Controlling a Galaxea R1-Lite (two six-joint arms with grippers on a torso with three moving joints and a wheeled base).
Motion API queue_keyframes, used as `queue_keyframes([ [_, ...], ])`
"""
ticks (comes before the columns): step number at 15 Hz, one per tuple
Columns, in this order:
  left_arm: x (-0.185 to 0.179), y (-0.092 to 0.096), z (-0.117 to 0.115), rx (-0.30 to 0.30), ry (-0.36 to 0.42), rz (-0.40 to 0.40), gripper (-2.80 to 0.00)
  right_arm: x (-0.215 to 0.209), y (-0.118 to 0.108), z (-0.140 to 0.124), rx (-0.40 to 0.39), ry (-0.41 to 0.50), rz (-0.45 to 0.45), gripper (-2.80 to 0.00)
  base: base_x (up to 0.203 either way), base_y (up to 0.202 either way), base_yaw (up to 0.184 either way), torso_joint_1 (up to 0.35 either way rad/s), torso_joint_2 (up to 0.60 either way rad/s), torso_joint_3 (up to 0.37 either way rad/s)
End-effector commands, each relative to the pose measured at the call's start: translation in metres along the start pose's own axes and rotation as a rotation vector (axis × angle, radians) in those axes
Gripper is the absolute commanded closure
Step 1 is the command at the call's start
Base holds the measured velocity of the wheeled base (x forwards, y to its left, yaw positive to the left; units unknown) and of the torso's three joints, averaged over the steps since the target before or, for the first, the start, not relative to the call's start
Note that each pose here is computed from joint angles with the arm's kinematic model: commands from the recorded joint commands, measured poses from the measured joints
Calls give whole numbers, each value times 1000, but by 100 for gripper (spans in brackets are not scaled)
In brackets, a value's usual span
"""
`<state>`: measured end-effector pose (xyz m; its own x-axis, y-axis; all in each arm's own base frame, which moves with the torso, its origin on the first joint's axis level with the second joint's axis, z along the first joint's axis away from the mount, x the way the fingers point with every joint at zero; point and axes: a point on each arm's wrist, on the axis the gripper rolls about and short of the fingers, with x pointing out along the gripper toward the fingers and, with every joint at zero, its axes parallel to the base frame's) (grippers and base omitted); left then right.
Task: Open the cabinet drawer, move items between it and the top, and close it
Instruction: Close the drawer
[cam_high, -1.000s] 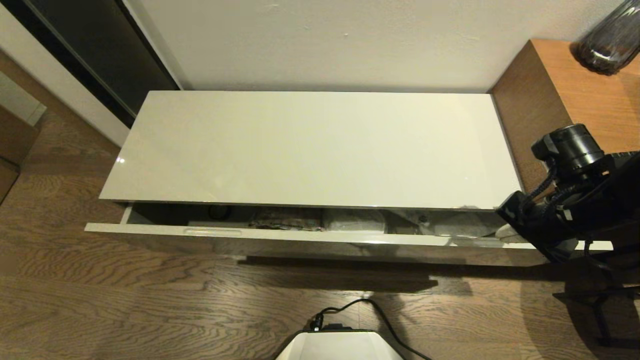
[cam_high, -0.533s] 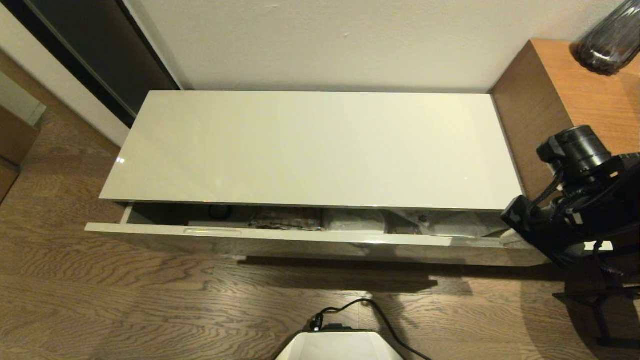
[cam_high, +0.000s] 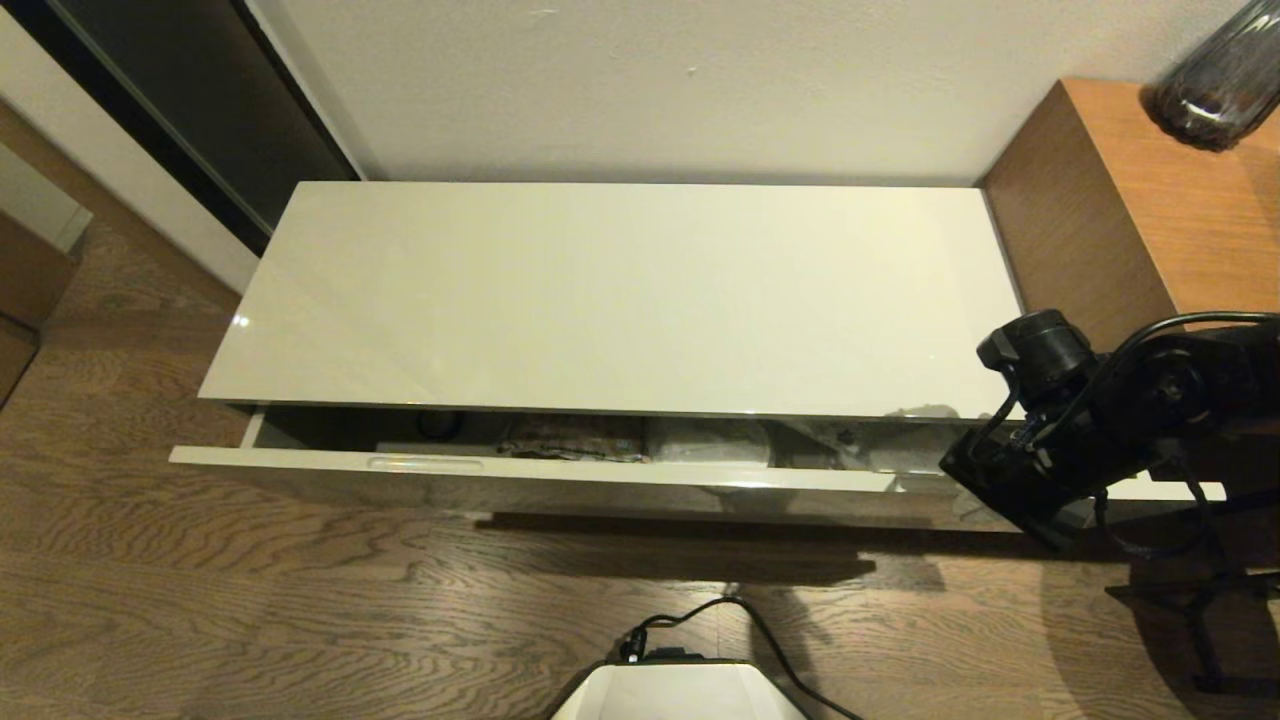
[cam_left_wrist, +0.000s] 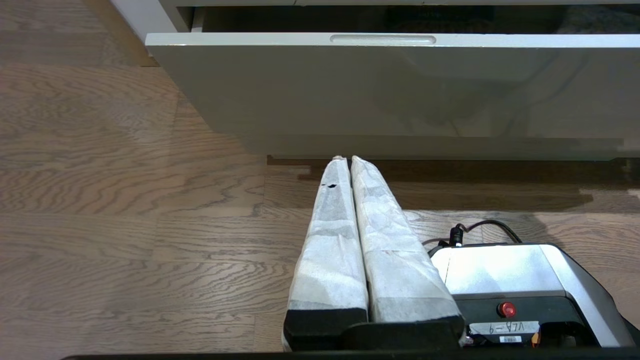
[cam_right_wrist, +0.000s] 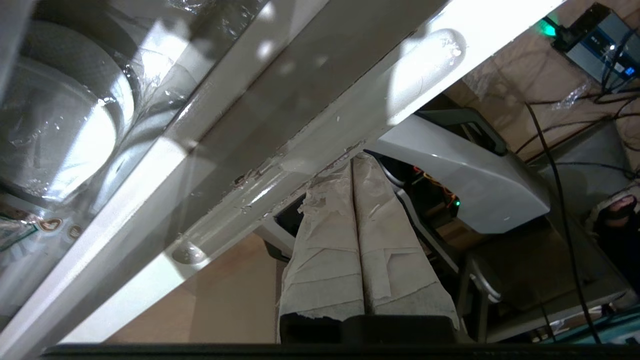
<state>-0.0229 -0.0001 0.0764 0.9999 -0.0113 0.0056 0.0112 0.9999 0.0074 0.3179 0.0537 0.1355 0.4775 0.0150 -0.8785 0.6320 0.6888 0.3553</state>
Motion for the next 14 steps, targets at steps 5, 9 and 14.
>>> queue_keyframes([
  [5,0,0,0,0,0,1,0,1,22,17,17,-49,56,0,0,0,0,0,0,0],
  [9,0,0,0,0,-1,1,0,-10,27,22,28,-72,86,0,0,0,0,0,0,0],
  [14,0,0,0,0,-1,1,0,-84,15,20,-28,-122,133,0,0,0,0,0,0,0],
])
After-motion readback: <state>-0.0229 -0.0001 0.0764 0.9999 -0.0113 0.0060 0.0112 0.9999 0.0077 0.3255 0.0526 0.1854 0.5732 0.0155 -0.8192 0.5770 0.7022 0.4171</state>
